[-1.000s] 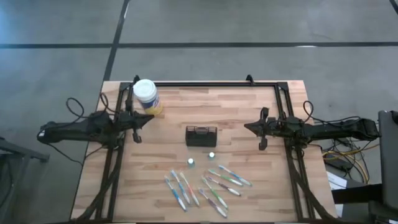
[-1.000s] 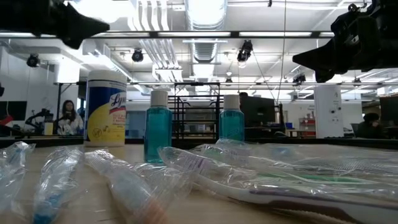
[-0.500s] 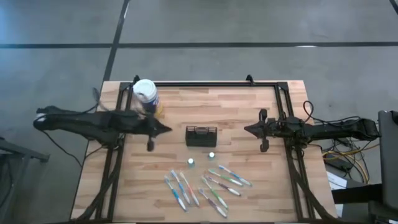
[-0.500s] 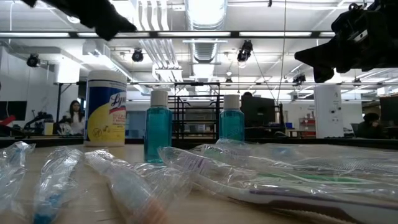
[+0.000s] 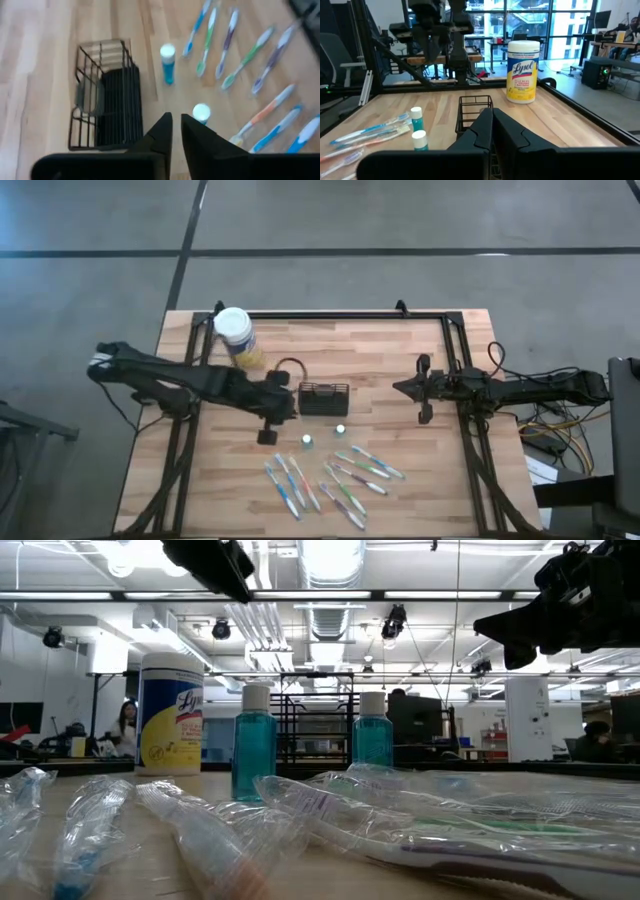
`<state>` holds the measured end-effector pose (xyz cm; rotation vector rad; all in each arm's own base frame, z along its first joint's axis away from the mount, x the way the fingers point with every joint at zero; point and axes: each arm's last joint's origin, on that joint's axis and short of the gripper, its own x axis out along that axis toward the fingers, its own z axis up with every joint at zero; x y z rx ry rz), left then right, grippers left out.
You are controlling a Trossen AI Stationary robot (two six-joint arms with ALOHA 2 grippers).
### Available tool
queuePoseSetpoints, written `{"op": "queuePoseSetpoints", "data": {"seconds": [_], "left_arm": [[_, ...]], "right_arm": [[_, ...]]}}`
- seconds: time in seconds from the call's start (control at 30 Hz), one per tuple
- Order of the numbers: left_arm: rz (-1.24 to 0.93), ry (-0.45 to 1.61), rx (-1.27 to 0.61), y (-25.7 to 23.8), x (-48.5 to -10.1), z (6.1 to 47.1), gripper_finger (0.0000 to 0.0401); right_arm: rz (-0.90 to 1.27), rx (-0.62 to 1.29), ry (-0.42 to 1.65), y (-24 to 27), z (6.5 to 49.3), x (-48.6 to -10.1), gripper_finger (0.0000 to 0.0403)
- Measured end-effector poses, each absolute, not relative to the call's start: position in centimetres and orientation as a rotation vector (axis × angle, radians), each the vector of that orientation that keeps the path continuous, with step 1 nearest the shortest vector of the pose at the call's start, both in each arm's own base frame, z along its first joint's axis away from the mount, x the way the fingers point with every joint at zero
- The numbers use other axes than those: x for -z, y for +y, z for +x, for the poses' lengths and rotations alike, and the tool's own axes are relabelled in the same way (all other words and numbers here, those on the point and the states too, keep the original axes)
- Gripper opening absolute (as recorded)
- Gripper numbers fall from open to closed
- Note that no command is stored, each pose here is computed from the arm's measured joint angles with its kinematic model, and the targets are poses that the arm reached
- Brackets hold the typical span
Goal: Pick & Place toothbrushing station
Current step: Put the left blue mouthwash into the wire organizer
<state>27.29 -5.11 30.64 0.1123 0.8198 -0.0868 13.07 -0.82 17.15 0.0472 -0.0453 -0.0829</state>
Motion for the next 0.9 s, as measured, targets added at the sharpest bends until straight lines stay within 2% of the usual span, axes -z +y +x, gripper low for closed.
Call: {"op": "queuePoseSetpoints", "data": {"seconds": [0.2,0.47,0.67,0.9], "left_arm": [[0.102,0.967,0.072,-5.8,-32.0,30.6,0.0105],[0.111,1.175,0.125,-7.4,-31.3,34.8,0.0169],[0.108,1.237,0.216,-8.8,-29.5,36.7,0.0177],[0.096,1.293,0.203,-8.9,-27.3,37.4,0.0182]], "right_arm": [[0.048,0.083,-0.045,-0.8,13.1,-17.1,0.0008],[0.049,0.083,-0.039,-0.8,13.1,-17.1,0.0008],[0.049,0.082,-0.037,-0.8,13.1,-17.1,0.0008],[0.052,0.082,-0.033,-0.8,13.1,-17.0,0.0008]]}}
